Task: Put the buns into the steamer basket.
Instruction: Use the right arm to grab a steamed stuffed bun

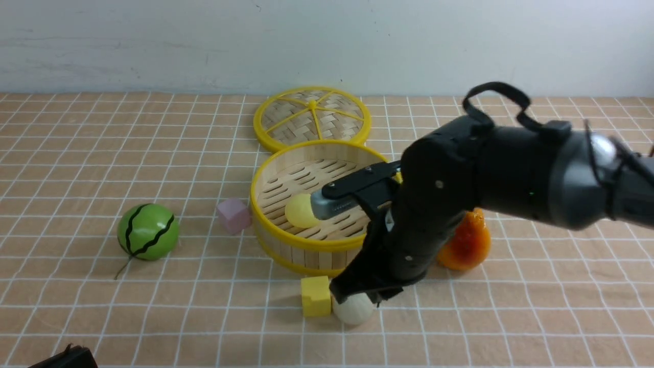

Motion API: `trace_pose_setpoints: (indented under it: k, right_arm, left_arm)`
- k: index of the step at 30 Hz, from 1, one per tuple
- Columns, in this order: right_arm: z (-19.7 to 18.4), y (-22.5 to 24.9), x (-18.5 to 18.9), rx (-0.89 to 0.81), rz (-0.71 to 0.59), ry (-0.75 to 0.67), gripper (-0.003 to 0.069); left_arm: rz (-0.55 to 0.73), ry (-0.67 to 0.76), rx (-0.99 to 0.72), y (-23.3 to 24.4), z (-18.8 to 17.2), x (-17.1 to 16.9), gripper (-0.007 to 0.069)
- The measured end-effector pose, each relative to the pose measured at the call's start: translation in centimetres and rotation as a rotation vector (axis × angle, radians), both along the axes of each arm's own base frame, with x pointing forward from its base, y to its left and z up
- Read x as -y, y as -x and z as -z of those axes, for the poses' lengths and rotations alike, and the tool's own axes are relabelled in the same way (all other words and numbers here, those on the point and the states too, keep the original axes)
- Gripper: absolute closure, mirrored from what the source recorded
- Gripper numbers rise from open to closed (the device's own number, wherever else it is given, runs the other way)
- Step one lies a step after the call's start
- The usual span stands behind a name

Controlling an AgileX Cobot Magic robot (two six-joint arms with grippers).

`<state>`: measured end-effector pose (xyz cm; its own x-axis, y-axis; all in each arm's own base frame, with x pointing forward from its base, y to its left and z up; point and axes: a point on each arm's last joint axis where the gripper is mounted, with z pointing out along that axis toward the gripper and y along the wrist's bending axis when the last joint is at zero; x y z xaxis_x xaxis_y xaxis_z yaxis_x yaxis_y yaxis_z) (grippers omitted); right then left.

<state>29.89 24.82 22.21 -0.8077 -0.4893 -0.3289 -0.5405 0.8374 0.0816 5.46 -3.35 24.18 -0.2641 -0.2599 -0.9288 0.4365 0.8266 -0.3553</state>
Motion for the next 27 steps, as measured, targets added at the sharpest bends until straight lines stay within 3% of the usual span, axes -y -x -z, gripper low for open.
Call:
trace_pose_setpoints:
  k: [7, 18, 22, 25, 26, 27]
  right_arm:
    - [0.9, -0.9, -0.8, 0.028, 0.031, -0.035, 0.0377]
    - [3.4, -2.0, -1.6, 0.034, 0.042, -0.047, 0.0351]
    - [3.6, -2.2, -1.5, 0.033, 0.045, -0.046, 0.0400]
    - [3.6, -2.2, -1.5, 0.032, 0.041, -0.044, 0.0519]
    - [3.6, -2.2, -1.5, 0.032, 0.041, -0.044, 0.0519]
    - [3.5, -2.1, -1.5, 0.030, 0.027, -0.036, 0.0599]
  left_arm:
    - [0.000, 0.002, -0.001, 0.0, 0.0, 0.0, 0.0638]
    - [0.000, 0.002, -0.001, 0.0, 0.0, 0.0, 0.0636]
    - [0.000, 0.002, -0.001, 0.0, 0.0, 0.0, 0.0634]
    - [0.000, 0.002, -0.001, 0.0, 0.0, 0.0, 0.0630]
    - [0.000, 0.002, -0.001, 0.0, 0.0, 0.0, 0.0630]
    - [0.000, 0.002, -0.001, 0.0, 0.0, 0.0, 0.0629]
